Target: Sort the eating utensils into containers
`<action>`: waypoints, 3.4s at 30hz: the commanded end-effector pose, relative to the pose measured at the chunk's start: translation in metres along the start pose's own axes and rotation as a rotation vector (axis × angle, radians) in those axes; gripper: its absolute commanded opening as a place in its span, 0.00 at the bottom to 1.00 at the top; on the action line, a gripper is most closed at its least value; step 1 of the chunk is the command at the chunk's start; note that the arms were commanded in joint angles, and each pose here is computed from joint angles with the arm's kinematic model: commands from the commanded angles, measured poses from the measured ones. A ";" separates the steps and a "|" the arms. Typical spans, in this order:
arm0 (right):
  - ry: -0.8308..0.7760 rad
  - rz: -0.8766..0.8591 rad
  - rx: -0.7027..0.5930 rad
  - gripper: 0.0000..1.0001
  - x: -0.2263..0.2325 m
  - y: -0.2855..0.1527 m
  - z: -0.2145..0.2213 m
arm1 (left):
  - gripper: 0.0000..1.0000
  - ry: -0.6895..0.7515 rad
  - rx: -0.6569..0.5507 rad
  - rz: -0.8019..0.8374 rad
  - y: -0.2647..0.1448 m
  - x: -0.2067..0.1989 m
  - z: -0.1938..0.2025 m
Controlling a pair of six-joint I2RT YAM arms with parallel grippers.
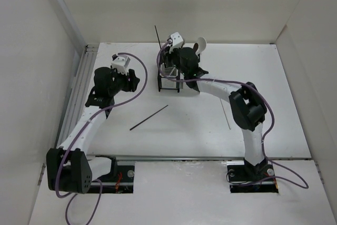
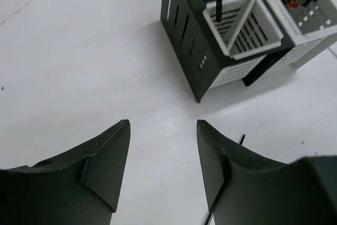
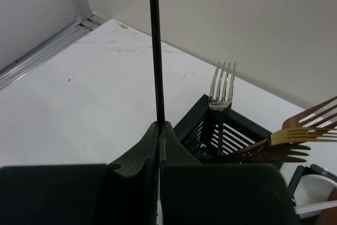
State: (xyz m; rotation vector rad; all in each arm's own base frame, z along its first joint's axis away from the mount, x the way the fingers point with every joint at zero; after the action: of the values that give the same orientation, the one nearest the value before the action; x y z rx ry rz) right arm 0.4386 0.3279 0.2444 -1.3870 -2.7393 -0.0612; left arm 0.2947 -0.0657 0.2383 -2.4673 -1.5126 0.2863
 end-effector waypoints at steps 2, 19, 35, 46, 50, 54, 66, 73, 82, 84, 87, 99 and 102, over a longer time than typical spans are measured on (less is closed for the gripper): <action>0.011 -0.002 -0.169 0.00 0.008 -0.003 -0.032 | 0.50 0.018 0.037 -0.061 -0.012 0.002 0.013; 0.076 0.026 -0.040 0.35 0.013 -0.047 0.009 | 0.58 0.244 0.423 0.239 -0.017 -0.005 0.078; 0.084 0.118 -0.206 0.55 0.007 -0.111 -0.069 | 0.64 0.513 0.634 0.592 -0.014 -0.053 0.123; 0.063 0.194 -0.199 0.56 0.007 -0.183 -0.077 | 0.63 0.587 0.769 0.439 0.009 -0.055 0.146; 0.067 0.240 -0.201 0.56 0.002 -0.203 -0.073 | 0.62 0.590 0.816 0.429 0.006 -0.052 0.151; 0.061 0.264 -0.204 0.56 -0.001 -0.211 -0.076 | 0.61 0.605 0.857 0.466 0.004 -0.057 0.159; 0.012 0.355 -0.206 0.56 -0.011 -0.230 -0.081 | 0.00 0.545 0.936 0.488 0.002 -0.078 0.171; 0.060 0.439 -0.215 0.57 -0.018 -0.242 -0.074 | 0.00 0.480 0.663 0.503 0.004 -0.084 0.101; 0.118 0.454 -0.161 0.53 -0.060 -0.252 -0.063 | 0.00 0.418 0.200 0.611 0.008 -0.101 -0.011; 0.116 0.447 -0.160 0.53 -0.063 -0.252 -0.063 | 0.00 0.380 0.068 0.646 0.012 -0.101 -0.036; 0.112 0.467 -0.146 0.53 -0.075 -0.249 -0.061 | 0.00 0.325 -0.181 0.607 0.035 -0.100 -0.081; 0.094 0.612 -0.013 0.50 -0.111 -0.253 -0.041 | 0.00 0.056 -0.590 0.503 0.131 -0.073 -0.127; 0.092 0.660 0.028 0.50 -0.117 -0.261 -0.038 | 0.00 -0.018 -0.584 0.481 0.149 -0.070 -0.109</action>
State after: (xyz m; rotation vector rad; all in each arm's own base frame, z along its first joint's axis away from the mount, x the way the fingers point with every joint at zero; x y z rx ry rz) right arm 0.2994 0.0859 0.2526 -2.0675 -2.1164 -0.0062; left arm 0.4233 -0.2025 0.2685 -3.1014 -1.0304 0.0449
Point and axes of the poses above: each gripper's point midway between its finger pads, its own y axis out along the fingers, its own x axis along the line the jaws close on, z = x × y, the point moved 9 cm from there along -y, back along the fingers, and after that the axes turned 4 degrees about y, right-handed, at the moved point
